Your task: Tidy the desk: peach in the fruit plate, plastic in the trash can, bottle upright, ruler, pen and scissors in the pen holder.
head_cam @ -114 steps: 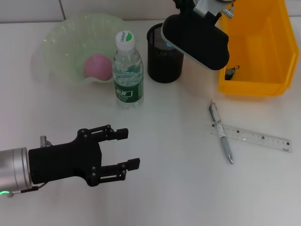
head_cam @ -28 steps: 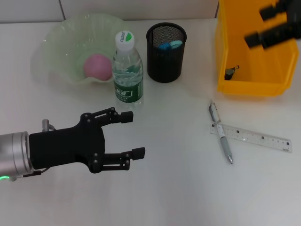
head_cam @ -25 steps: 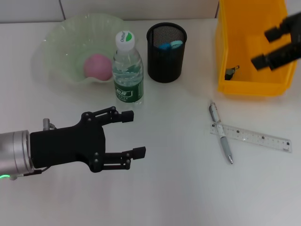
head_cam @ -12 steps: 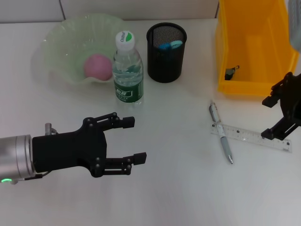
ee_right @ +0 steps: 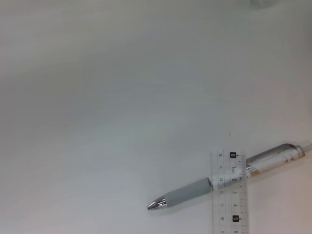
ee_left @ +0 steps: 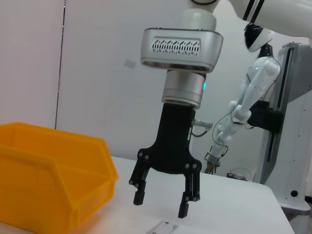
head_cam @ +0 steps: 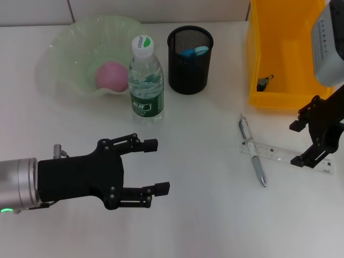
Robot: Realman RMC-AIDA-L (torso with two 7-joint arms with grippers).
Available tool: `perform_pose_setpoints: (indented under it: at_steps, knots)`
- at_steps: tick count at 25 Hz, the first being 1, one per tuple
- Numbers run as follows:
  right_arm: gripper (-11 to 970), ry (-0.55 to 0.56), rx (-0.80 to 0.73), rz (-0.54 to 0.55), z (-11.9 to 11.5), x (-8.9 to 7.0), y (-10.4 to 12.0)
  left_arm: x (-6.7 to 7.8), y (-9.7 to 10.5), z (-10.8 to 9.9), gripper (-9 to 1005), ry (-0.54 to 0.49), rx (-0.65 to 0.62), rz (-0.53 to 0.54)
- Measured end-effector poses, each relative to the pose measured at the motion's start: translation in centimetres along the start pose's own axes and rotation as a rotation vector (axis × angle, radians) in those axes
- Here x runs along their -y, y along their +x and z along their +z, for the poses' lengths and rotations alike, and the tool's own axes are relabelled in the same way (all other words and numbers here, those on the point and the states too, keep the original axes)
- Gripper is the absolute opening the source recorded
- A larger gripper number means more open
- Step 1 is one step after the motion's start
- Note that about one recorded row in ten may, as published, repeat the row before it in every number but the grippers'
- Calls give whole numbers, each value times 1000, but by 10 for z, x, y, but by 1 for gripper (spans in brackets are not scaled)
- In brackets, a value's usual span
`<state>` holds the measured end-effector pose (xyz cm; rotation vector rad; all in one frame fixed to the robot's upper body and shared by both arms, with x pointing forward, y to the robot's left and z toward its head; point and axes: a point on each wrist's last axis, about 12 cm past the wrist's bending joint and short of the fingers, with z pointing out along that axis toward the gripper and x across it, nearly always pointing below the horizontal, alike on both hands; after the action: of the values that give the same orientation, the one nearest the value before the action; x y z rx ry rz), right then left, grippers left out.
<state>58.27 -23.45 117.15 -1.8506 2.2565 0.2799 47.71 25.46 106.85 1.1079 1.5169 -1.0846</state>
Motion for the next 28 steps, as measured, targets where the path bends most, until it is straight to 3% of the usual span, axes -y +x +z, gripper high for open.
perform_pose_setpoints:
  at_steps: [15,21,28]
  knots:
    - [820,9,-9,-63,10,8,-13,-1,1,1,860,0,-3,-5]
    - [820,-12,-27,-227,-6,-7,-24,-1,2,0,860,-6,-1,-11]
    - [819,1,-32,-144,-1,-1,-27,-1,2,0,860,-7,1,-15]
